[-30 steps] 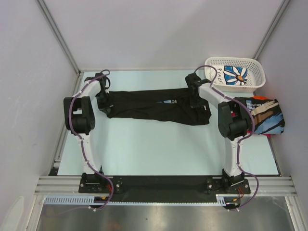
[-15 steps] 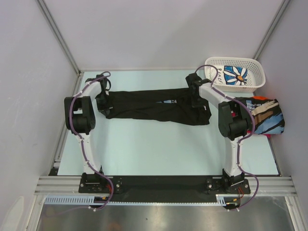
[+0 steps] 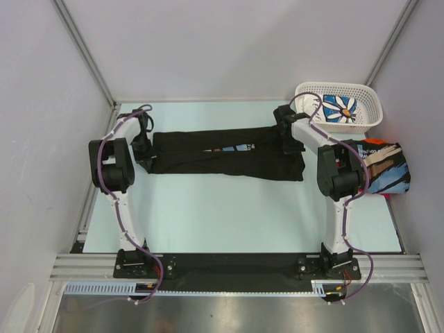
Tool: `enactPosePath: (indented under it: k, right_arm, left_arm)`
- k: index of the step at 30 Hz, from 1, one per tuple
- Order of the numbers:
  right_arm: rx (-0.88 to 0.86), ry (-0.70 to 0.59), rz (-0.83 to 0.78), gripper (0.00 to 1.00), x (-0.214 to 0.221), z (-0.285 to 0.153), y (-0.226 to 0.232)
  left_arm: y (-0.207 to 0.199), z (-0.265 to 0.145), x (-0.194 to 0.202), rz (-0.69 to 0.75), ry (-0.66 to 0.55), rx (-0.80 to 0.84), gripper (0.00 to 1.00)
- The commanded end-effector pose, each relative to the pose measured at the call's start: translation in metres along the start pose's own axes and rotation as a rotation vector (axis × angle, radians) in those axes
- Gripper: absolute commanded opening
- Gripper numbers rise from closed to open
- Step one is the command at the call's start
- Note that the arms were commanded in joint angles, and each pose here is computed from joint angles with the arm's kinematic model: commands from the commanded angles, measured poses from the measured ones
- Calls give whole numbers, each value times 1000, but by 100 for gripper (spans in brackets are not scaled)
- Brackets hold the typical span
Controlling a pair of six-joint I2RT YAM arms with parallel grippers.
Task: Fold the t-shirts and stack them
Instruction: Fold the other side of the tshirt into a rectangle
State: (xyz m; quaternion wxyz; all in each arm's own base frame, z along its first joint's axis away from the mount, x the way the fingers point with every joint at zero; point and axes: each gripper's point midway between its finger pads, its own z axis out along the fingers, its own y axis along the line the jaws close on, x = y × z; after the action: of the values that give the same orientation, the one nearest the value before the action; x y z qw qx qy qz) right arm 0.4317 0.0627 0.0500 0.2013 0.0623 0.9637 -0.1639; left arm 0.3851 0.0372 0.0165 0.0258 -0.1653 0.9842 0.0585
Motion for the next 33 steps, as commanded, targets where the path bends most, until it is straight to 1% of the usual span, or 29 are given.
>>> enactPosePath:
  k: [1, 6, 9, 12, 13, 14, 15, 16, 17, 18, 19, 20, 21, 22, 23, 26, 27, 28, 31, 32, 33]
  right_arm:
    - [84, -13, 25, 0, -5, 4, -14]
    - [122, -18, 36, 0, -6, 7, -21]
    - [118, -9, 25, 0, -6, 14, -18]
    - [109, -6, 22, 0, -11, 13, -16]
    - [107, -11, 23, 2, -12, 11, -15]
    - [104, -25, 36, 6, -16, 6, -18]
    - [95, -35, 43, 8, -18, 1, -17]
    - [90, -47, 54, 10, -20, -2, -18]
    - [75, -57, 64, 16, -23, -7, -17]
    - [65, -78, 74, 22, -27, -15, -20]
    - [55, -96, 85, 28, -31, -20, -20]
    - [40, -109, 94, 35, -34, -24, -20]
    - [25, -134, 105, 38, -40, -33, -21]
    - [14, -156, 118, 51, -45, -38, -22]
    - [7, -170, 127, 53, -48, -42, -22]
    - [-15, -215, 135, 55, -61, -53, -23]
    - [-20, -220, 137, 55, -64, -55, -23]
    - [-20, -224, 137, 55, -67, -56, -22]
    - [-22, -210, 129, 55, -68, -54, -19]
    - [-23, -209, 128, 55, -67, -54, -19]
    - [-29, -204, 126, 55, -66, -53, -18]
  left_arm:
    - [49, 15, 7, -50, 64, -137, 0]
    - [63, 18, 15, -70, 90, -155, 0]
    - [64, 21, 20, -76, 100, -141, 0]
    - [58, 11, 15, -87, 65, -95, 0]
    - [54, -4, 6, -90, 11, -67, 0]
    - [54, -12, 2, -96, -14, -51, 0]
    - [50, -21, -2, -94, -43, -21, 13]
    - [43, -31, -8, -92, -78, 26, 36]
    - [41, -47, -13, -93, -126, 57, 59]
    - [38, -53, -15, -90, -145, 79, 94]
    - [32, -61, -17, -86, -168, 116, 100]
    - [30, -72, -20, -79, -201, 142, 100]
    - [28, -77, -22, -75, -219, 159, 100]
    - [21, -82, -24, -69, -235, 199, 100]
    - [13, -88, -23, -59, -244, 250, 100]
    - [-3, -93, -20, -26, -252, 333, 98]
    - [-7, -92, -18, -16, -241, 344, 92]
    - [-11, -92, -16, -1, -237, 359, 89]
    - [-24, -88, -8, 41, -212, 379, 70]
    - [-33, -87, -4, 66, -203, 389, 59]
    - [-37, -87, -2, 82, -201, 388, 55]
